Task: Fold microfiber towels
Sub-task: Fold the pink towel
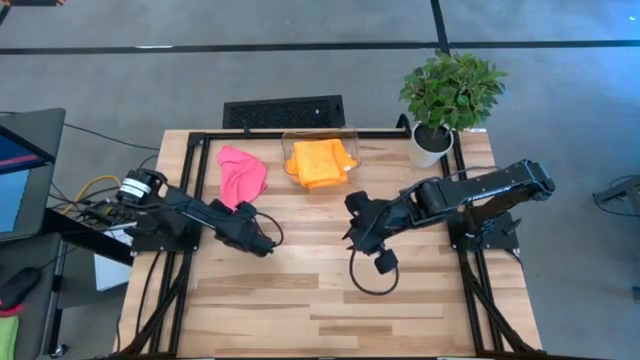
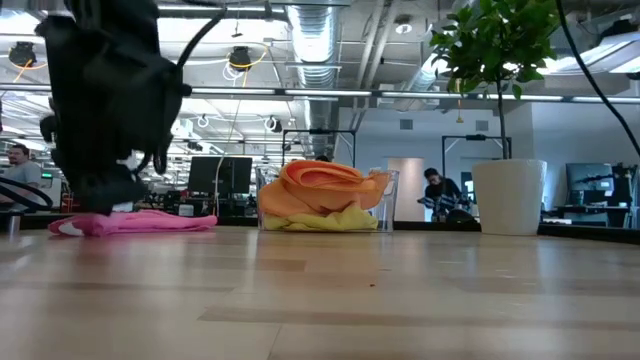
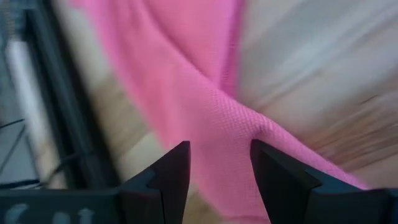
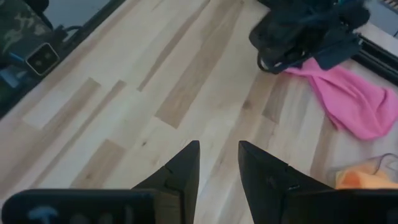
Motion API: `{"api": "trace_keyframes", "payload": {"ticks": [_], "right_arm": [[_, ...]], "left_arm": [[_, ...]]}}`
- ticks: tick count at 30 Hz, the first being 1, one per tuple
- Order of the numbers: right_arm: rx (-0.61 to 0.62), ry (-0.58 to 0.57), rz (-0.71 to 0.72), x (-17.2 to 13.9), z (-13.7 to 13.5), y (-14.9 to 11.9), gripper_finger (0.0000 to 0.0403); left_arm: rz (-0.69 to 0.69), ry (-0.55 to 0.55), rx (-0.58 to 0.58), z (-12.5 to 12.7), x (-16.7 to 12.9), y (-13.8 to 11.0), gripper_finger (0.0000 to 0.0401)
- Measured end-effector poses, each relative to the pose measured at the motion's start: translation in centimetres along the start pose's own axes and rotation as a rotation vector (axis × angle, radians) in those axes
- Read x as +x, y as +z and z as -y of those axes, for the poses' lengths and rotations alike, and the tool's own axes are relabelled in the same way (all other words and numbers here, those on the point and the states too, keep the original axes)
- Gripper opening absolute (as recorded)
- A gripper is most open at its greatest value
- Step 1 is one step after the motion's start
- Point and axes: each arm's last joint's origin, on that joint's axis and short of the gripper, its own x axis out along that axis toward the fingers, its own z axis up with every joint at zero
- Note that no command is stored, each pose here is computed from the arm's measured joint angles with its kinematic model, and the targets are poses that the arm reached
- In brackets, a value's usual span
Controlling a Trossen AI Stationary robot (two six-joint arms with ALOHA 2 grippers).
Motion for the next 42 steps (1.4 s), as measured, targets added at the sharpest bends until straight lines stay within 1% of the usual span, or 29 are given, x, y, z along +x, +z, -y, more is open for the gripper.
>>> {"api": "trace_keyframes", "payload": {"ticks": [3,7,10,13,16,21,26,29,31,34,36,40,42], "right_arm": [[0.020,-0.004,0.015,0.0,0.0,0.2,0.0133],[0.044,-0.006,0.015,0.0,0.0,0.1,0.0133],[0.060,-0.005,0.014,0.0,0.0,0.1,0.0133],[0.070,-0.005,0.012,0.0,0.0,0.1,0.0133],[0.071,-0.003,0.006,0.0,0.0,0.1,0.0133],[0.071,-0.002,0.006,0.0,0.0,0.1,0.0133],[0.076,-0.006,0.002,0.0,0.2,0.0,0.0133],[0.077,-0.007,0.002,0.0,0.3,-0.1,0.0133],[0.077,-0.007,0.002,0.0,0.3,-0.1,0.0133],[0.077,-0.007,0.002,0.0,0.3,-0.1,0.0133],[0.077,-0.007,0.003,0.0,0.3,0.0,0.0133],[0.106,-0.009,0.023,0.3,0.2,-0.1,0.0133],[0.106,-0.013,0.048,1.3,-0.1,-0.5,0.0132]], "left_arm": [[-0.005,-0.066,0.025,0.5,1.2,0.0,0.0162],[0.011,-0.102,0.078,0.7,1.4,0.2,0.0162],[0.030,-0.167,0.086,1.5,0.5,0.6,0.0162],[0.041,-0.255,0.137,2.4,-0.6,0.8,0.0162],[0.072,-0.390,0.196,3.7,-1.8,1.0,0.0162],[0.128,-0.628,0.233,5.8,-3.5,0.9,0.0162],[0.164,-0.876,0.303,7.5,-5.3,0.2,0.0162],[0.188,-0.992,0.337,8.2,-6.5,-0.4,0.0162],[0.197,-1.032,0.355,8.5,-7.0,-0.9,0.0162],[0.210,-1.051,0.381,8.7,-7.5,-1.8,0.0162],[0.247,-1.071,0.391,8.7,-8.1,-2.4,0.0162],[0.346,-1.095,0.415,8.0,-10.8,-3.7,0.0162],[0.387,-1.070,0.422,7.2,-12.2,-4.5,0.0162]]}}
